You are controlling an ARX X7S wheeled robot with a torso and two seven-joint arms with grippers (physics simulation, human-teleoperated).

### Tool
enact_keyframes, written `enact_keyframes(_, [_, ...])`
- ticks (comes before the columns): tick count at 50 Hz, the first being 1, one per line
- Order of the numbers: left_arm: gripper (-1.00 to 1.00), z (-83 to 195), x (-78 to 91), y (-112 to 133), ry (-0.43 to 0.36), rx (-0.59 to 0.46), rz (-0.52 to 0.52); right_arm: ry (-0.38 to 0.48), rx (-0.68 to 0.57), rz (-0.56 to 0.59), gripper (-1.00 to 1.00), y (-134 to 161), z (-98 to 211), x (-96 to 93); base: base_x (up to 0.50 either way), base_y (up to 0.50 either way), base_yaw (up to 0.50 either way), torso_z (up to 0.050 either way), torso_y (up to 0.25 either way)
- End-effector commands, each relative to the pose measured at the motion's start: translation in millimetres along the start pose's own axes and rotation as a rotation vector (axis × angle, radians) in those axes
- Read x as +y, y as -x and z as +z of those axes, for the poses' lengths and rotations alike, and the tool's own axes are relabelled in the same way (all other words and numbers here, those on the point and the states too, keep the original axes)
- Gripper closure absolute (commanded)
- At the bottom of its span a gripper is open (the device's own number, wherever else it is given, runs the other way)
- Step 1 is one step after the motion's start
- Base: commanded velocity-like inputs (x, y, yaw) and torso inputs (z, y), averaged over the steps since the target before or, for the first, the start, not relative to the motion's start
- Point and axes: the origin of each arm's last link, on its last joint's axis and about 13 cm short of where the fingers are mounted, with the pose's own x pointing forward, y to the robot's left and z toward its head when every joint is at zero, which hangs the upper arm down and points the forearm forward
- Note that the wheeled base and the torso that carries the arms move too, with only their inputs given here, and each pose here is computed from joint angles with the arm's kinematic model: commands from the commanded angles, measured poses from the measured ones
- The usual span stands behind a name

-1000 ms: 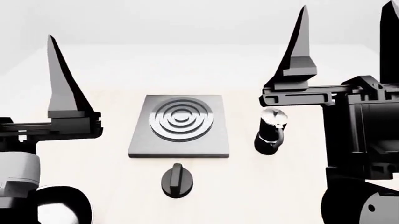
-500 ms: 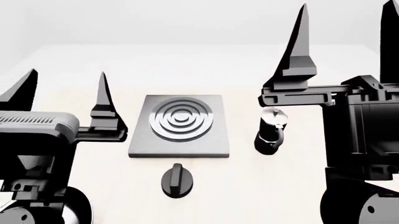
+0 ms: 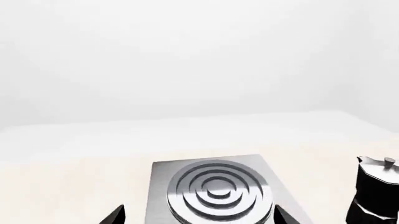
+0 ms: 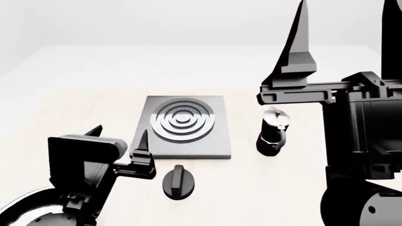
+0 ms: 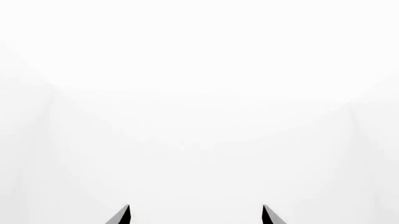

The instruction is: Turn on the stove and put the moka pot on it.

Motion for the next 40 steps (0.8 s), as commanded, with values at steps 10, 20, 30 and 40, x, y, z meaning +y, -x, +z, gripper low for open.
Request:
enact_keyframes(10, [-1.00,-54,-18.9,3,0.094,0.264,-0.144,-0.004,0.012,-0.003,-1.00,4,-3,0.5,0.00,0.00,0.00,0.000,0.000])
enact_keyframes(20, [-1.00,-67,-25.3,6,0.105,0.304,-0.174,-0.003,0.009,0.001,-1.00,2,-1,1.3,0.00,0.00,0.00,0.000,0.000])
enact_keyframes(30, [-1.00,-73,-30.3,-1,0.112,0.320,-0.198,-0.005,0.009,0.009,-1.00,1,-1,2.7,0.00,0.00,0.00,0.000,0.000])
enact_keyframes(40, [-1.00,-80,-34.2,-7,0.111,0.338,-0.212,-0.009,0.009,0.007,-1.00,2,-2,2.1,0.00,0.00,0.00,0.000,0.000])
